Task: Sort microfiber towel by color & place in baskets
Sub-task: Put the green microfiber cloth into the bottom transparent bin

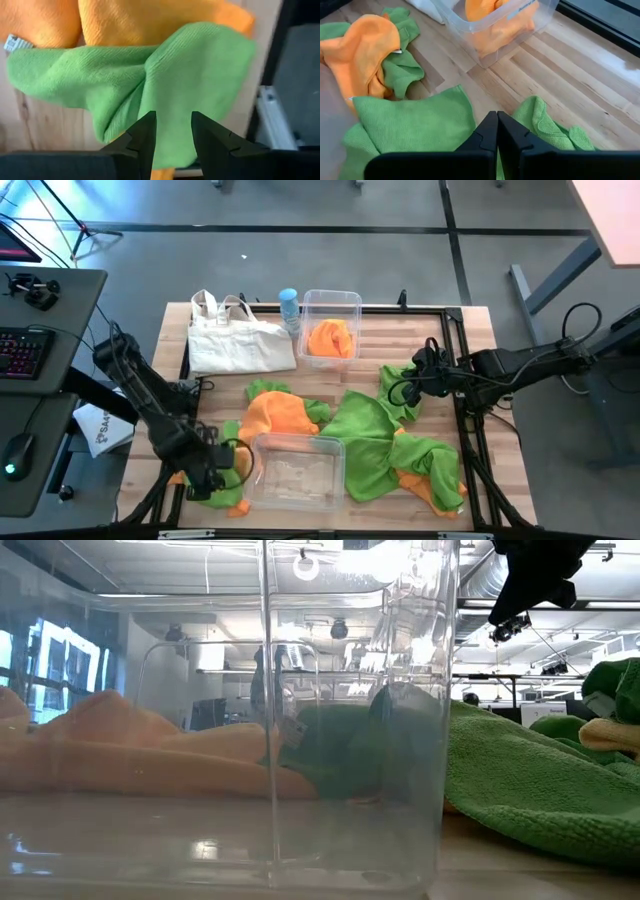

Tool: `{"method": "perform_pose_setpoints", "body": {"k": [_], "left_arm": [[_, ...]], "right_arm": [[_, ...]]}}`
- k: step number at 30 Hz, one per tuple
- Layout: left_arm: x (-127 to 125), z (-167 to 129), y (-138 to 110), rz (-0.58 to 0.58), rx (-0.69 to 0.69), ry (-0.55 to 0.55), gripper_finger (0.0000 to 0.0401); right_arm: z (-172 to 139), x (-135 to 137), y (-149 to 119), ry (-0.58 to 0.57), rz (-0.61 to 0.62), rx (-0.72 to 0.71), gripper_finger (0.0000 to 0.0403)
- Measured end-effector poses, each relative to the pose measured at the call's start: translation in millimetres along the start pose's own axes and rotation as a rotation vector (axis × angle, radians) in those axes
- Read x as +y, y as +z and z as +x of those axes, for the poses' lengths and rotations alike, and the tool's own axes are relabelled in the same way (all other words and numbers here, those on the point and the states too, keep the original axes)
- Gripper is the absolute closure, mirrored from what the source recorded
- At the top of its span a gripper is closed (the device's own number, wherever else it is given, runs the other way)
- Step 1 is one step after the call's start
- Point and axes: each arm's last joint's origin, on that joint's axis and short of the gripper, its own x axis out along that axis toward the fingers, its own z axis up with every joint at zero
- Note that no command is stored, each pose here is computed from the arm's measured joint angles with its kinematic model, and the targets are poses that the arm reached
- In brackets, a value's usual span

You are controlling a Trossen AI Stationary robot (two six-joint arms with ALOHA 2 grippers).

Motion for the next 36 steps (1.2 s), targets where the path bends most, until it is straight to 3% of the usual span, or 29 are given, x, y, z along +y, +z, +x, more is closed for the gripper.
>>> {"method": "perform_pose_setpoints", "body": {"k": [8,14,21,23,29,36], "left_arm": [[-9,35,9,0.072,0.078,0.131,0.0297],[-11,43,11,0.059,0.09,0.145,0.0303],[-17,43,15,0.069,0.067,0.069,0.039],[-19,40,15,0.066,0.1,0.04,0.0394],[-24,17,10,-0.002,0.188,-0.014,0.04],[-17,-52,-2,-0.13,0.146,-0.04,0.04]], "right_arm": [[0,0,0,0.0,0.023,0.0,0.0403],[0,0,0,0.003,0.021,0.003,0.0403],[0,0,0,0.006,-0.003,0.007,0.0403],[0,0,0,0.006,-0.006,0.007,0.0403],[0,0,0,0.003,-0.054,0.003,0.0403],[0,0,0,-0.001,-0.057,0.0,0.0403]]}}
